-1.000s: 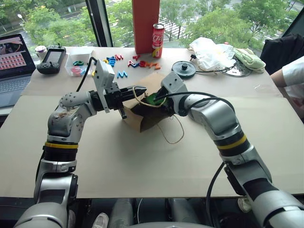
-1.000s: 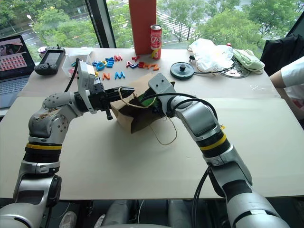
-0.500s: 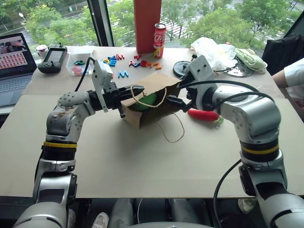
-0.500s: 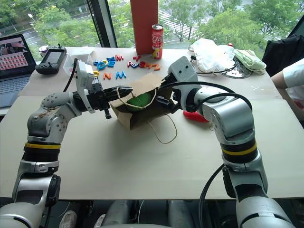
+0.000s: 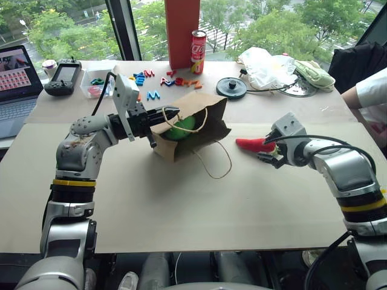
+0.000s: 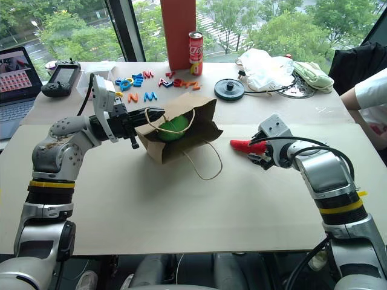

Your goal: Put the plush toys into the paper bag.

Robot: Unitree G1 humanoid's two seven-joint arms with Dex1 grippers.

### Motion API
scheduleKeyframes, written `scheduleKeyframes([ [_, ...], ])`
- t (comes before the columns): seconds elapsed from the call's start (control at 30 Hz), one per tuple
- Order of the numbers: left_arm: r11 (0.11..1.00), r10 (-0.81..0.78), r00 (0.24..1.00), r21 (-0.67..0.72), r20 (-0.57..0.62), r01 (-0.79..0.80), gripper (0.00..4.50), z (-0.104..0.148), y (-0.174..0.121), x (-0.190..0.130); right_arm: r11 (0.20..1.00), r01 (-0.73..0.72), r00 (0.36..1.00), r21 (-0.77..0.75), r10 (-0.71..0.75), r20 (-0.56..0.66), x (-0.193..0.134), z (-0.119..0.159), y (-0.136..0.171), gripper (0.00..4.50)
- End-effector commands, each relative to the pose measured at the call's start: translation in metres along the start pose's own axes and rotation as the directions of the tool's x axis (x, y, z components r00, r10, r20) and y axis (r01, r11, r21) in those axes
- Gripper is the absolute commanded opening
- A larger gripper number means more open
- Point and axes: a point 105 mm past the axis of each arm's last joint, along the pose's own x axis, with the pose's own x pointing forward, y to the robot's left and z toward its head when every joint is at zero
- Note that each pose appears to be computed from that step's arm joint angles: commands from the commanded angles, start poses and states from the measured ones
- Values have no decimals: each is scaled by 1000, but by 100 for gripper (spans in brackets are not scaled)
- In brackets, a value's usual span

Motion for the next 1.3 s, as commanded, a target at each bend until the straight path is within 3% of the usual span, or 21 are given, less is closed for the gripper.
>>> scheduleKeyframes([
  [0.03, 998, -3, 999, 64, 33, 1, 0, 18, 0, 0, 999, 50, 998, -17, -50, 29, 6, 5, -12, 447],
  [0.13, 998, -2, 1000, 66, 31, 0, 0, 18, -1, 0, 999, 32, 999, 20, -33, 37, 14, 3, -10, 447],
  [0.23, 998, 4, 1000, 67, 31, -6, 0, 18, -1, -1, 999, 31, 999, 29, -32, 43, 17, 1, -9, 375],
  [0.6, 998, 9, 1000, 68, 28, -11, 0, 18, 1, -2, 997, 71, 995, 38, -73, 69, 19, 4, -15, 2],
  [0.77, 997, 11, 1000, 70, 26, -13, 0, 19, 2, -2, 994, 98, 989, 39, -101, 107, 13, 12, -19, 2],
  [0.93, 997, 10, 1000, 72, 25, -12, 0, 19, 2, -2, 994, 109, 971, -3, -106, 215, -23, 38, -23, 2],
  [1.1, 997, 9, 1000, 72, 22, -11, 0, 19, 2, -2, 990, 1, 935, -142, 50, 352, -68, 75, 11, 2],
  [1.3, 997, 5, 1000, 71, 22, -7, 0, 18, 3, 0, 954, -85, 906, -288, 194, 376, -77, 101, 60, 2],
])
